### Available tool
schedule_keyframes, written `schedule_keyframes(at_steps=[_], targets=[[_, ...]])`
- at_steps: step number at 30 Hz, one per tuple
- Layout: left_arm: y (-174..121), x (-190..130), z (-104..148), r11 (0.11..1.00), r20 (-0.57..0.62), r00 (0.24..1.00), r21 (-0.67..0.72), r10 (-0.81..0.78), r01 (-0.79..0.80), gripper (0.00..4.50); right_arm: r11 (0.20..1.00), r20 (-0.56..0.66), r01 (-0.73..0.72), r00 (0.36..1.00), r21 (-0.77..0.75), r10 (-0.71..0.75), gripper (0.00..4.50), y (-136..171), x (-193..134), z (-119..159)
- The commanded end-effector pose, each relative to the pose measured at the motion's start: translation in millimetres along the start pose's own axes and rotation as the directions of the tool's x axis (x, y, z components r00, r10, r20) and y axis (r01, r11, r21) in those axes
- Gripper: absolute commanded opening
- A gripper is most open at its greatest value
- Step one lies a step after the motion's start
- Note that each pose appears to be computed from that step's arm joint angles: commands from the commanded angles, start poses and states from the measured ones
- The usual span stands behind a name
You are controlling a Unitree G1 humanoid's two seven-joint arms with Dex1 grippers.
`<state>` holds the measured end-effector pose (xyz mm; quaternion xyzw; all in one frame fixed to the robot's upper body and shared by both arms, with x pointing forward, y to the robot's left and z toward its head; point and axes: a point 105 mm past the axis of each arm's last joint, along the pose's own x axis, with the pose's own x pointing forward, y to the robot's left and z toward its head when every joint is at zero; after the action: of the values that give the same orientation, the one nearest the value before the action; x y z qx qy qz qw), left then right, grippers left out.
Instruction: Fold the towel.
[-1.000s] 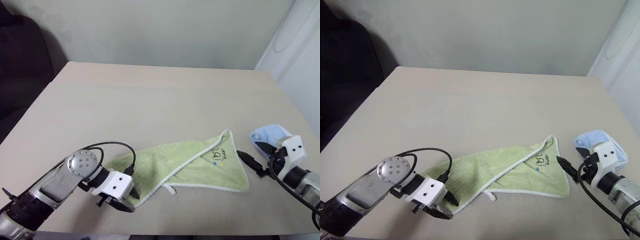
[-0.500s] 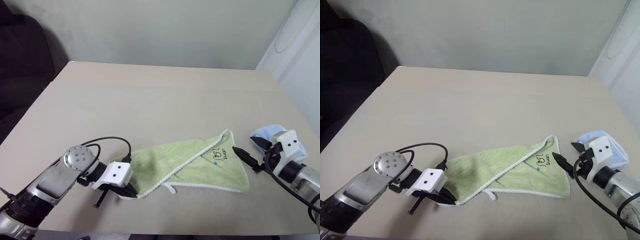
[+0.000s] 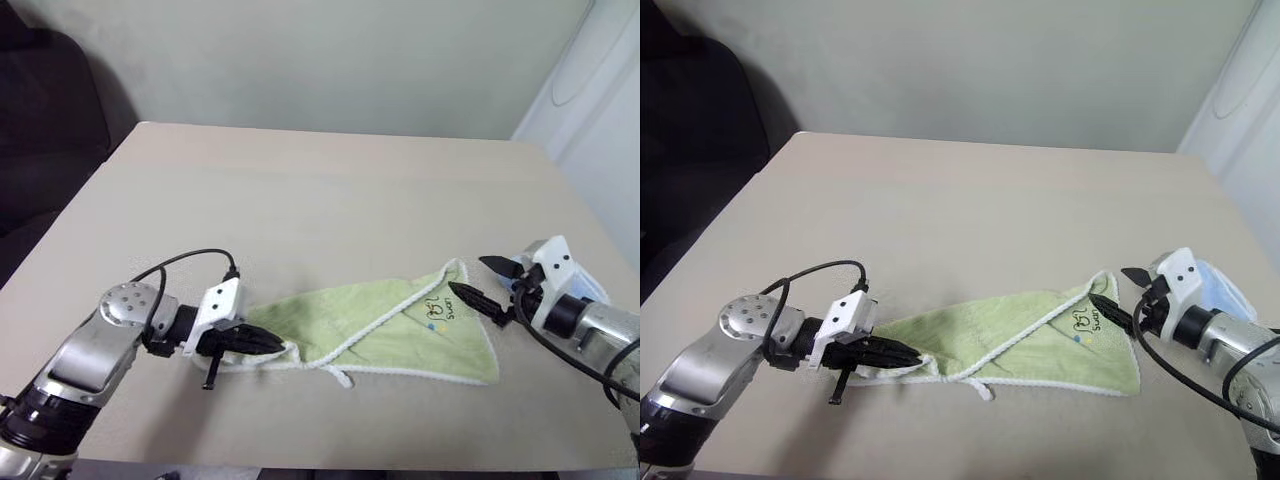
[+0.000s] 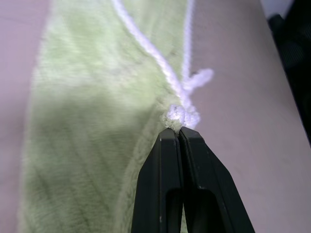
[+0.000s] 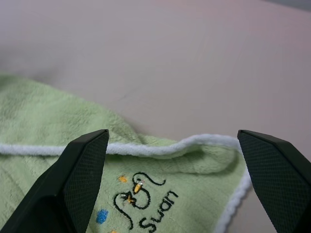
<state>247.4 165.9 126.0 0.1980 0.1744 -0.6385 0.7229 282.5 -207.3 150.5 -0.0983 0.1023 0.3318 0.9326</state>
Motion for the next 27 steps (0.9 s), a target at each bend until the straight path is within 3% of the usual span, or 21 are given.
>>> schedule_keyframes(at_steps=[1, 6, 12, 16, 27], targets=[[11.4, -6.7, 9.3, 0.997, 0.038, 0.997, 0.004, 0.073, -0.073, 0.02, 0.993, -0.02, -0.075, 0.997, -0.087, 0.074, 4.5, -7.0, 1.3, 8.1], [20.4, -8.4, 10.2, 0.992, 0.071, 0.99, -0.027, 0.124, -0.122, 0.02, 0.976, -0.099, -0.136, 0.988, -0.17, 0.12, 4.5, -32.2, 10.8, 5.2], [49.5, -19.3, 20.6, 0.948, 0.185, 0.932, -0.128, 0.311, -0.291, 0.02, 0.963, -0.182, -0.165, 0.975, -0.215, 0.126, 4.5, -60.9, 33.1, -8.6], [55.9, -27.2, 25.5, 0.927, 0.232, 0.902, -0.182, 0.365, -0.329, 0.02, 0.968, -0.196, -0.162, 0.973, -0.193, 0.124, 4.5, -68.4, 49.7, -16.3], [57.7, -35.8, 22.0, 0.9, 0.223, 0.877, -0.2, 0.426, -0.387, 0.02, 0.981, -0.22, -0.137, 0.97, -0.135, 0.105, 4.5, -78.7, 70.4, -37.8]])
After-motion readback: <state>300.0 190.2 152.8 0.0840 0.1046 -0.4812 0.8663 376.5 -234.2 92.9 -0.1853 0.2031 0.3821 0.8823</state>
